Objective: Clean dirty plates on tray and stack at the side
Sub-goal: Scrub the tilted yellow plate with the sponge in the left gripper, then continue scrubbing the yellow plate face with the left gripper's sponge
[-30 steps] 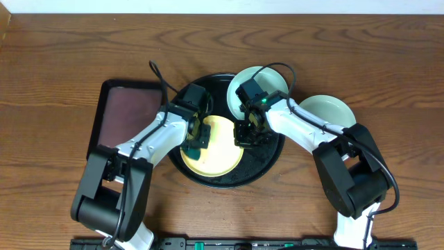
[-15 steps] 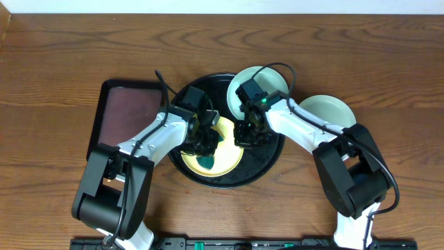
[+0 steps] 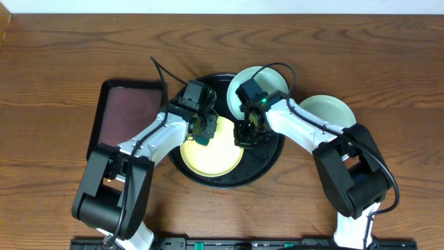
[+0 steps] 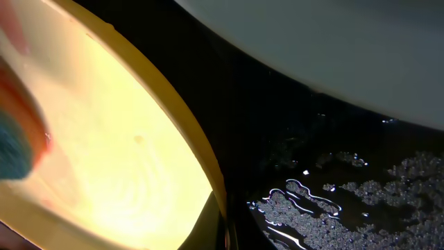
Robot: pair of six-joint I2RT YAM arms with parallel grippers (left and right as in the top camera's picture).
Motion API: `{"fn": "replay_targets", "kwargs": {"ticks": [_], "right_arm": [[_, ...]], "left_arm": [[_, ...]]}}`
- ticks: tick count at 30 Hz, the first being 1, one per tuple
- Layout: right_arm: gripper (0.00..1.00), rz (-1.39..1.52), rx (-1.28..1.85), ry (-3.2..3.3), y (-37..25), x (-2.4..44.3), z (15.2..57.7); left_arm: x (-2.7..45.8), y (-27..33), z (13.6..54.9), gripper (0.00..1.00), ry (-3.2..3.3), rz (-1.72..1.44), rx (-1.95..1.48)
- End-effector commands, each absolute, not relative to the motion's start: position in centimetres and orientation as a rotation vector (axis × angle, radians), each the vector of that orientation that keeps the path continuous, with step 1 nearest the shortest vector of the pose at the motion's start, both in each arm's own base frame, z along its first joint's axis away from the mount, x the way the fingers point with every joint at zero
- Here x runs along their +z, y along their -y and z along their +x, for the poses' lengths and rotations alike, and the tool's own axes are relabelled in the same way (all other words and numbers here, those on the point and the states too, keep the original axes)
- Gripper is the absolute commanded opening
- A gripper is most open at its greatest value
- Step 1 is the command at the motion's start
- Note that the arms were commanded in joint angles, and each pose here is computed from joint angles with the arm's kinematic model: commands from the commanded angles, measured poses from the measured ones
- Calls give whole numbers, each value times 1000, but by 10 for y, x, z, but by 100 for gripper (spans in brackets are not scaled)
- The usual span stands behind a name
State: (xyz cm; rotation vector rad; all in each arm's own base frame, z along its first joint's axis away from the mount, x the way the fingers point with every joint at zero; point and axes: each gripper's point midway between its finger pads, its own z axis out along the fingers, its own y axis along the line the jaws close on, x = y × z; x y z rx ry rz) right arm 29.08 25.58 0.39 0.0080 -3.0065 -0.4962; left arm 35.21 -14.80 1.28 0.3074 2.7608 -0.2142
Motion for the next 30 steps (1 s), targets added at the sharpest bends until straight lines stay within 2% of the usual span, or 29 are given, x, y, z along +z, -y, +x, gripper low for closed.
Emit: {"fn": "replay_targets", "kwargs": {"ticks": [1,9,17,21,30], "right_arm": [[1,12,-470,3016,-255,-1,295],[1,12,-470,3016,-255,-1,295],[1,12,-471,3016,-255,-1,295],[1,12,-470,3016,-255,-1,295],[1,13,-471,3016,-255,-1,295]], "left_arm": [[6,134,354,8,-2769,302,-101],[-8,124,295,8,-3018,336,-116],[-2,153,252,8,-3157,410,-470],[7,177,250,8,-3113,430,-703],[6,171,280,8,-3010,401,-647]]}}
